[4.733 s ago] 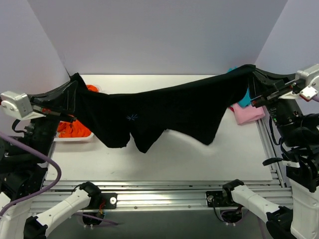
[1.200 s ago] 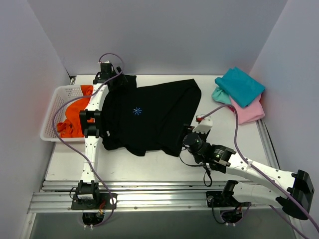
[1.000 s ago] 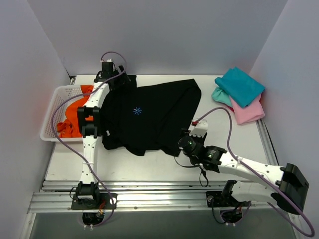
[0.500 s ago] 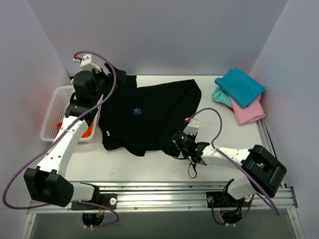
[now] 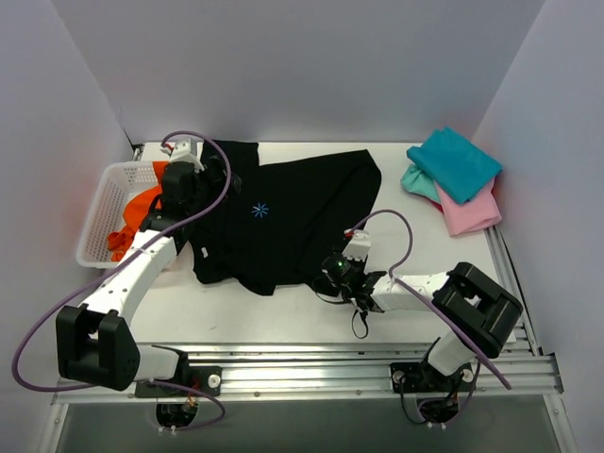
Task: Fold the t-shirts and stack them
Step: Flatten the tshirt out
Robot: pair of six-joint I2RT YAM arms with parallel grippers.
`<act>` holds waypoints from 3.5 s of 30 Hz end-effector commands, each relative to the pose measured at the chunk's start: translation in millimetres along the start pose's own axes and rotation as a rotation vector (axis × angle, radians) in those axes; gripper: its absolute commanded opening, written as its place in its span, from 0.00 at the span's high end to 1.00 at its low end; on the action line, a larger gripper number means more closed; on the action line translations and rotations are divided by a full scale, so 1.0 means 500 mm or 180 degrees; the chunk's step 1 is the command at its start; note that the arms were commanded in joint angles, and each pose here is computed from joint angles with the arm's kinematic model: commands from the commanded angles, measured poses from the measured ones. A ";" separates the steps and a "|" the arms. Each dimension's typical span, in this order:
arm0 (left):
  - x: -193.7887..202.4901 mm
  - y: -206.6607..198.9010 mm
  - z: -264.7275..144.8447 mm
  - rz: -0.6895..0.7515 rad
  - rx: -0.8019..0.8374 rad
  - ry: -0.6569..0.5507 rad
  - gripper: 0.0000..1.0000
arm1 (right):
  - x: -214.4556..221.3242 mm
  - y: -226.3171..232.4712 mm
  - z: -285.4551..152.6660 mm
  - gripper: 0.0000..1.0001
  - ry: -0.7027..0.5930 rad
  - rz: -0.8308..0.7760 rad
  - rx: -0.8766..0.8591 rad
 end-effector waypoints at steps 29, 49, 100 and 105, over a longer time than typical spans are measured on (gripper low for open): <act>-0.012 -0.016 -0.003 0.0116 0.0074 -0.0142 0.05 | -0.030 0.018 0.010 1.00 -0.0158 -0.0096 0.0095; 0.212 -0.112 -0.047 0.0016 -0.0127 0.0456 0.02 | -0.148 -0.045 -0.070 1.00 -0.0685 0.0105 0.0540; 0.568 0.060 -0.056 0.0045 -0.0736 0.1750 0.07 | -0.094 -0.069 -0.042 0.87 -0.0388 0.0056 0.0609; 0.566 0.053 -0.046 0.0014 -0.0669 0.1702 0.09 | -0.060 -0.044 -0.046 0.44 -0.0287 0.0008 0.0482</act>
Point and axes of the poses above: each gripper's point midway between its finger pads, its own z axis out along the fingers, its own y axis along the line the jaws close on, x = y × z, the point moved 2 cm from there along -z, back along the fingers, and after that the axes turned 10 degrees about z, right-handed, at the moved point
